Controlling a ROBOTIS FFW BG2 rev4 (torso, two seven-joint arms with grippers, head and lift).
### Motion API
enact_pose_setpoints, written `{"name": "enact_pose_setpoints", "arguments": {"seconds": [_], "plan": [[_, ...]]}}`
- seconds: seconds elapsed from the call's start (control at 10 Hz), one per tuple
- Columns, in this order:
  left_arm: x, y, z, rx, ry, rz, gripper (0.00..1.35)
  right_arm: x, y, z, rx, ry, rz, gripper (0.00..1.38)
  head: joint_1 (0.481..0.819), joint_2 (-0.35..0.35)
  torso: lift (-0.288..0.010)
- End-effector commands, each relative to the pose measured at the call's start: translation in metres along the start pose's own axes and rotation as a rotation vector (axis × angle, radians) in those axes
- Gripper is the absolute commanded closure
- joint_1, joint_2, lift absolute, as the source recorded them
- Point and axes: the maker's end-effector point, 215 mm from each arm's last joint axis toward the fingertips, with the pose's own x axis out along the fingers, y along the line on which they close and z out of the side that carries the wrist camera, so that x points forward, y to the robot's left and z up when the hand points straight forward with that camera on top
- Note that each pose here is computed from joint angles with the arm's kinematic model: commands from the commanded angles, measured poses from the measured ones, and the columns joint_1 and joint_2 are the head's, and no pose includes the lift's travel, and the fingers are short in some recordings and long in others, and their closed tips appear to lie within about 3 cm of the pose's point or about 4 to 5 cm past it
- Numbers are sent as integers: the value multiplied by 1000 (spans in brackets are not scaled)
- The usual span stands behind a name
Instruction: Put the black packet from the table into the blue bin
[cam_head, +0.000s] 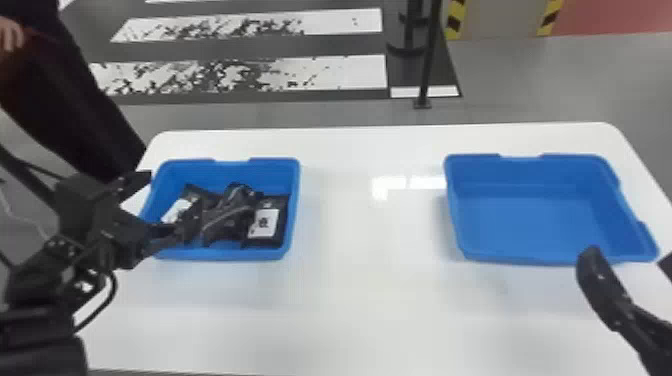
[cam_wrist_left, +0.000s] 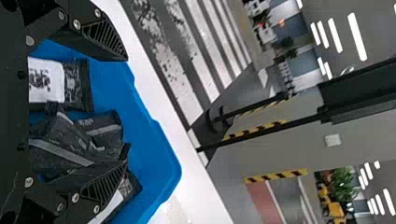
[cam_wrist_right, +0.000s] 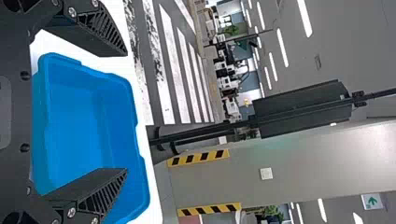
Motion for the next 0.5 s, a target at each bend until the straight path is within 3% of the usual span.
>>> {"name": "enact_pose_setpoints", "arguments": {"seconds": [0.0, 0.2, 0.4], "plan": [[-49, 7, 13, -42, -119, 81, 165, -1, 0, -1, 1, 2, -1, 134, 695, 120, -110], [-92, -8, 54, -126, -276, 148, 167, -3, -1, -2, 3, 6, -3, 134, 695, 161, -110], [-123, -32, 80, -300, -389, 202, 167, -4, -1, -2, 7, 7, -3, 136, 695, 130, -110]]}}
